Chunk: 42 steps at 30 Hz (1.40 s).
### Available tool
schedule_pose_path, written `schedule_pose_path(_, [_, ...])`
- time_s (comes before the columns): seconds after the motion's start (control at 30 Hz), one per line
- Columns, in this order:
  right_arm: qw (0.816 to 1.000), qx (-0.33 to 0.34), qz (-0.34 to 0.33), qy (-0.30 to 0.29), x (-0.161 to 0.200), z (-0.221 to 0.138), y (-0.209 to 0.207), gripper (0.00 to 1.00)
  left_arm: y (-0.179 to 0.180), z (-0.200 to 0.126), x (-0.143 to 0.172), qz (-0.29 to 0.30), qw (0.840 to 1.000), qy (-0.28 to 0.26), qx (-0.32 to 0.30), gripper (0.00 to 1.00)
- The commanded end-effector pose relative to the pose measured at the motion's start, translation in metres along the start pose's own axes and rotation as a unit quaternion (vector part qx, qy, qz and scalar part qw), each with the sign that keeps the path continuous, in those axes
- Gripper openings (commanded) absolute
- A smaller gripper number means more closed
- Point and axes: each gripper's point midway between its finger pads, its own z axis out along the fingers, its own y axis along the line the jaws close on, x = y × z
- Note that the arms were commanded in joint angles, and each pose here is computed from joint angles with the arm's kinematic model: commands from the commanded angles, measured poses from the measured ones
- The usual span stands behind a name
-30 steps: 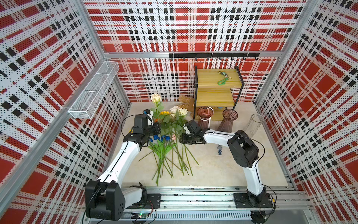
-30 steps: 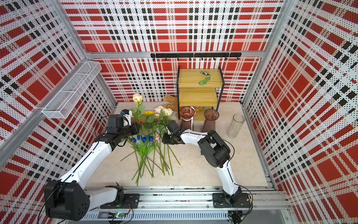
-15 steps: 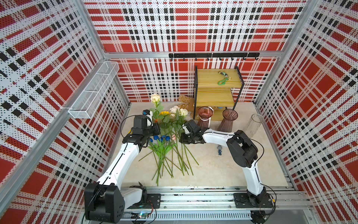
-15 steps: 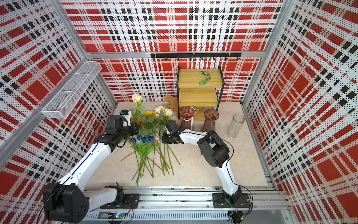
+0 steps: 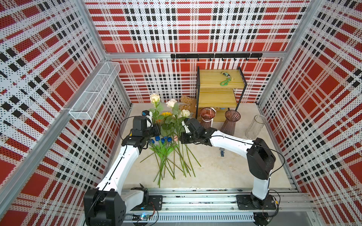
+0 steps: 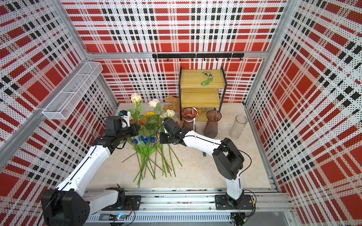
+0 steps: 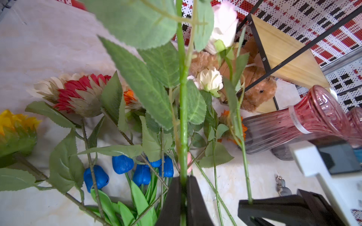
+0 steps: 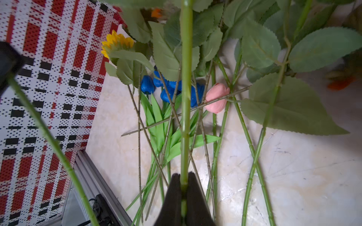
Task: Arrange the flowers in different vases according to their variety
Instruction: Pick up the flower at the center of the board, then insert the flower into the vase.
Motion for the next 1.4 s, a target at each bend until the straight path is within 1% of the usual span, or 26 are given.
schedule_pose_path(0.0, [0.998,0.011,-0.034,-0.043,-0.016,-0.033,0.010,0.00,-0.005,-0.018,-0.027,0.005,0.999,-0.042,-0.001,0.00])
schedule_pose_path(0.13, [0.990,0.021,-0.086,-0.111,-0.050,-0.077,0.026,0.00,-0.006,-0.023,-0.031,0.000,0.999,-0.052,-0.001,0.00])
schedule_pose_path(0.23, [0.975,0.031,-0.126,-0.179,-0.081,-0.120,0.041,0.00,-0.005,-0.026,-0.033,-0.005,0.998,-0.057,-0.004,0.00])
schedule_pose_path(0.33, [0.956,0.057,-0.155,-0.242,-0.107,-0.160,0.047,0.00,-0.005,-0.027,-0.034,-0.011,0.998,-0.064,-0.001,0.00])
schedule_pose_path(0.47, [0.920,0.106,-0.198,-0.323,-0.133,-0.198,0.045,0.00,-0.010,-0.030,-0.040,-0.015,0.997,-0.080,0.008,0.00])
schedule_pose_path(0.57, [0.891,0.131,-0.230,-0.368,-0.154,-0.222,0.047,0.00,-0.014,-0.031,-0.045,-0.011,0.996,-0.090,0.015,0.00])
schedule_pose_path(0.67, [0.866,0.145,-0.245,-0.411,-0.175,-0.246,0.048,0.00,-0.019,-0.033,-0.048,-0.008,0.995,-0.096,0.021,0.00])
schedule_pose_path(0.73, [0.852,0.156,-0.245,-0.436,-0.189,-0.261,0.042,0.00,-0.020,-0.034,-0.048,-0.006,0.995,-0.100,0.022,0.00])
schedule_pose_path(0.83, [0.836,0.172,-0.241,-0.463,-0.206,-0.275,0.028,0.00,-0.023,-0.036,-0.050,-0.003,0.994,-0.107,0.024,0.00])
schedule_pose_path(0.87, [0.829,0.172,-0.242,-0.474,-0.211,-0.279,0.023,0.00,-0.024,-0.036,-0.050,-0.015,0.994,-0.109,0.025,0.00])
schedule_pose_path(0.93, [0.821,0.170,-0.241,-0.488,-0.220,-0.283,0.017,0.00,-0.025,-0.036,-0.051,-0.015,0.993,-0.112,0.024,0.00])
schedule_pose_path(1.13, [0.808,0.180,-0.242,-0.507,-0.246,-0.290,0.007,0.00,-0.027,-0.034,-0.051,-0.017,0.993,-0.112,0.022,0.00])
schedule_pose_path(1.37, [0.799,0.184,-0.236,-0.521,-0.257,-0.282,-0.015,0.00,-0.029,-0.035,-0.051,-0.017,0.993,-0.114,0.020,0.00])
